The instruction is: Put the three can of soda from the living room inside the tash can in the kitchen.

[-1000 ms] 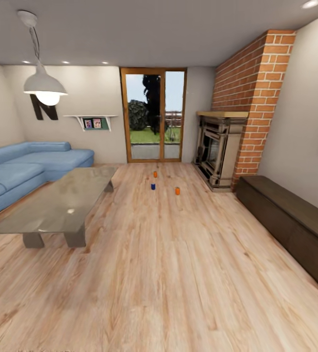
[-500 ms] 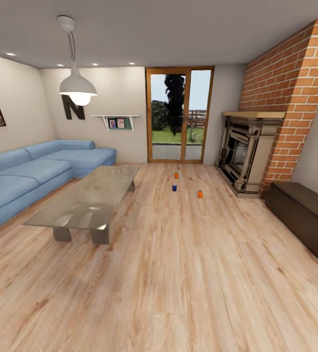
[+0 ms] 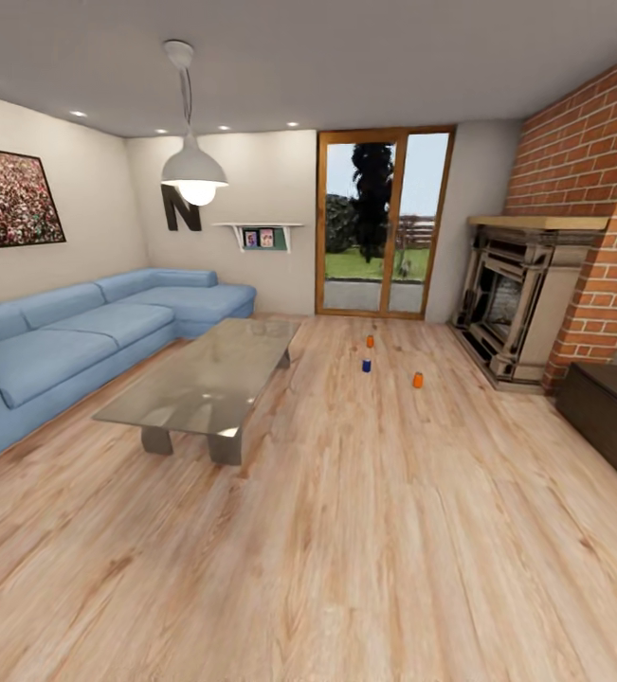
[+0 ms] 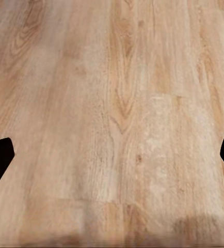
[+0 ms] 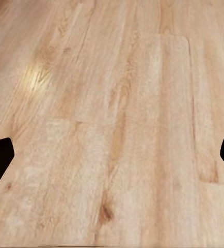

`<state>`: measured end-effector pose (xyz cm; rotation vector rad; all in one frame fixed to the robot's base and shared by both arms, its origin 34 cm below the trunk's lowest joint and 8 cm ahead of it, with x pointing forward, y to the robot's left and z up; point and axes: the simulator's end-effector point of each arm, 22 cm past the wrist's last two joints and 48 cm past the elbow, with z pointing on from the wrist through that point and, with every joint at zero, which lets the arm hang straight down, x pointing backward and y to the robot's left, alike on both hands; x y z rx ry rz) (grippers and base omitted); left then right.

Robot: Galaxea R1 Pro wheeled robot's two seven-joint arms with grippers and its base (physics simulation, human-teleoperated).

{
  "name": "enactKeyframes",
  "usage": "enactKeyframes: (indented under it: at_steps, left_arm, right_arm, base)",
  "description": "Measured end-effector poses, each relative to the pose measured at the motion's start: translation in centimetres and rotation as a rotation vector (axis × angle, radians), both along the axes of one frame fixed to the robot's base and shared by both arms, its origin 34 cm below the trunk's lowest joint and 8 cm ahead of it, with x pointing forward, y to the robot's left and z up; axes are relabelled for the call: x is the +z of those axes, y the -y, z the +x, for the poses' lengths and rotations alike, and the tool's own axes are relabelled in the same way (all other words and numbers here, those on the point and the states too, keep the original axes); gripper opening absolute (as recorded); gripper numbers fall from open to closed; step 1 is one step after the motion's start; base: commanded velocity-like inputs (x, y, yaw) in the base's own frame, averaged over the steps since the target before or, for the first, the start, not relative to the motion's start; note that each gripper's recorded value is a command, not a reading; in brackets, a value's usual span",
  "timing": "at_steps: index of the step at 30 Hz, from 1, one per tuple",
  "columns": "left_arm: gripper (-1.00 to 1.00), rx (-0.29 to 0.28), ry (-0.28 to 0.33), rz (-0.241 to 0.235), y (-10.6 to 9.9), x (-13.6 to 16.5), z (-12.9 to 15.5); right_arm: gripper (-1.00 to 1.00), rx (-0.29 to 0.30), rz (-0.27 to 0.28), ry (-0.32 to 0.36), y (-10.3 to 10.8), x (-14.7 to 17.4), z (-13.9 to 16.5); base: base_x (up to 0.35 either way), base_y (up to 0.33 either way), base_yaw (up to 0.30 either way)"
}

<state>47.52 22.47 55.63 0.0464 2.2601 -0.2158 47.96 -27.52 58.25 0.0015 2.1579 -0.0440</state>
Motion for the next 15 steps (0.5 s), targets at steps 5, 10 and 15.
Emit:
enactKeyframes:
  at_steps: [5, 10, 15]
  left_arm:
    - [1.00, 0.001, 0.000, 0.001, -0.09, -0.01, 0.00]
    - [1.00, 0.000, 0.000, 0.001, -0.03, -0.01, -0.01]
    - [1.00, -0.001, 0.000, 0.000, 0.00, -0.01, -0.02]
  right_arm:
    - [1.00, 0.002, -0.001, 0.000, -0.03, 0.00, 0.00]
    - [1.00, 0.003, -0.001, 0.000, -0.04, 0.00, 0.00]
    - [1.00, 0.003, -0.002, 0.000, -0.05, 0.00, 0.00]
  base:
    - [-0.189, 0.191, 0.200]
    - [-0.051, 0.261, 0.205]
    - [-0.009, 0.277, 0.207]
